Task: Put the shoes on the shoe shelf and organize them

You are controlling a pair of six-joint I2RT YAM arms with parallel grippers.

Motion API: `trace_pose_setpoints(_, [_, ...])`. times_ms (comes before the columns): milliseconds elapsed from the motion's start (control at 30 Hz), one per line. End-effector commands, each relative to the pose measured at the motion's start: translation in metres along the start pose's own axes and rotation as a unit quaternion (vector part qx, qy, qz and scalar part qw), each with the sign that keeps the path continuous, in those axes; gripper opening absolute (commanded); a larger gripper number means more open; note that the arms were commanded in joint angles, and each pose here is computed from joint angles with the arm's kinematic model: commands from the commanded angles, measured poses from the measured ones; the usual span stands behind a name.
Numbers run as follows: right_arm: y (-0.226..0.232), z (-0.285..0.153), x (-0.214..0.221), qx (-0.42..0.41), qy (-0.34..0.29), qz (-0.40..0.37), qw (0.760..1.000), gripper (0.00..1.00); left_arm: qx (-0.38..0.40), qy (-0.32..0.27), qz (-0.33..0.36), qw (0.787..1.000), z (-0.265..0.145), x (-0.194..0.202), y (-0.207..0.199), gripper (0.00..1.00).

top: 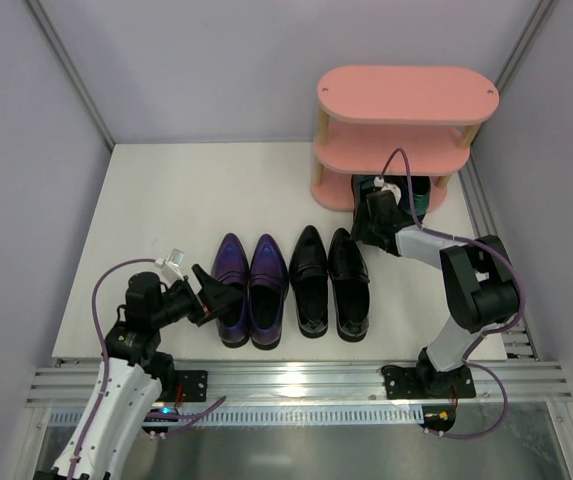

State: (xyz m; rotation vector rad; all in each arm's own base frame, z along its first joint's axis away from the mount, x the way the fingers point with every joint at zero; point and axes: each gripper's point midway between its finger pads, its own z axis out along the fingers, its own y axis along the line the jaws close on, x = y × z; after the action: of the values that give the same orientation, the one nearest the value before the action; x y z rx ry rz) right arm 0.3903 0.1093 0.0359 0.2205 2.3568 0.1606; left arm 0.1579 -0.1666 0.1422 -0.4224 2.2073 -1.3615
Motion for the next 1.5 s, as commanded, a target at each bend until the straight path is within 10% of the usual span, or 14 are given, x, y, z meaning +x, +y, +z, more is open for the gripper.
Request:
trace_pose_setpoints(0, [0.013,0.004,-0.042,0.001,-0.055,0.019,0.998,0.66,0.006,0.0,0.014,1.0,-0.002,0.0,-0.003,1.0])
trace_pose_setpoints(1467, [-0.011,-0.045,-0.121,0.066,-0.15,0.026,0.986,0.56,0.004,-0.009,0.017,1.0,-0.01,0.004,-0.004,1.0])
